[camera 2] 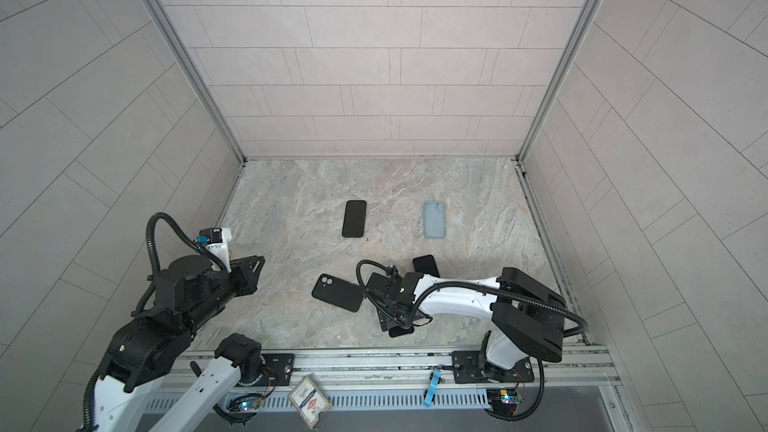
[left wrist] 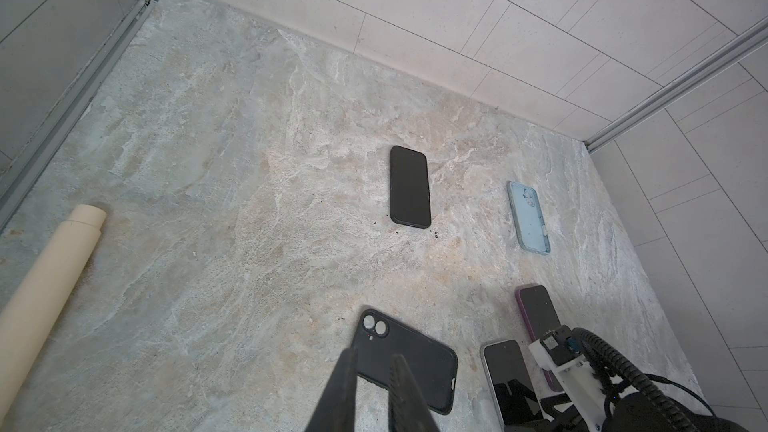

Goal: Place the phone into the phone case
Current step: 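Lower the right gripper onto the silver-edged black phone and grasp it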

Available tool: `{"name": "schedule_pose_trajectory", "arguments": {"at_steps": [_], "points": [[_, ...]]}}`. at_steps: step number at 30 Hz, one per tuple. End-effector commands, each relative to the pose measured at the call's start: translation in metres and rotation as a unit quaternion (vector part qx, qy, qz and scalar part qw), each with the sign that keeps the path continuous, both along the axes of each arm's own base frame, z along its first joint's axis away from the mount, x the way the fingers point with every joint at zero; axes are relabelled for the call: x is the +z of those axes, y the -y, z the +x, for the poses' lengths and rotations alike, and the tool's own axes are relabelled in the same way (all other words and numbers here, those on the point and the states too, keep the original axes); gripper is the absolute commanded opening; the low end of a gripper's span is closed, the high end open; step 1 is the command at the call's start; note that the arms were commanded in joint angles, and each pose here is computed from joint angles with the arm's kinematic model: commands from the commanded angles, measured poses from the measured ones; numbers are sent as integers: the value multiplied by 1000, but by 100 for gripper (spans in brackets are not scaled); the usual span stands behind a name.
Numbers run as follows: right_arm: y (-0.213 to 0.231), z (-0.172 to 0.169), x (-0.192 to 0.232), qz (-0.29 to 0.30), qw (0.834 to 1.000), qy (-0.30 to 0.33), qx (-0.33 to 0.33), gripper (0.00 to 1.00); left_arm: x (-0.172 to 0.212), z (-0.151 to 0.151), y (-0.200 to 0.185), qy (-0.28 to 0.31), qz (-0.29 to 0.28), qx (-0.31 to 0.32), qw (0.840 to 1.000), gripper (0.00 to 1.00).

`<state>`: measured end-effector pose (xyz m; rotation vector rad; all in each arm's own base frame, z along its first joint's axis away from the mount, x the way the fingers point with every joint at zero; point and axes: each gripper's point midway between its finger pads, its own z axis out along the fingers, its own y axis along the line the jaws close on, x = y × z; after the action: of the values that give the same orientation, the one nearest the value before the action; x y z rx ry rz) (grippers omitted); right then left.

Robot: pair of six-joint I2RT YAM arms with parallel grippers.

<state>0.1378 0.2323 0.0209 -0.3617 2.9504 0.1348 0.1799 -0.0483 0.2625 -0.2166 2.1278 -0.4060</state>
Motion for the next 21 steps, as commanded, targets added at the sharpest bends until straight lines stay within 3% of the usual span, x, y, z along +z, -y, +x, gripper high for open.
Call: {"name": "schedule_pose_trajectory", "arguments": {"at_steps": [1, 9, 21], "points": [[11, -12, -6, -7, 1000, -22, -11, 87, -1, 2, -1, 5, 7, 1, 1000, 20], [32, -28, -26, -55, 996, -53, -35, 87, -1, 3, -2, 3, 8, 3, 1000, 20], [12, -39, -22, -101, 994, -50, 0, 90, -2, 3, -1, 3, 7, 2, 1000, 20]]}}
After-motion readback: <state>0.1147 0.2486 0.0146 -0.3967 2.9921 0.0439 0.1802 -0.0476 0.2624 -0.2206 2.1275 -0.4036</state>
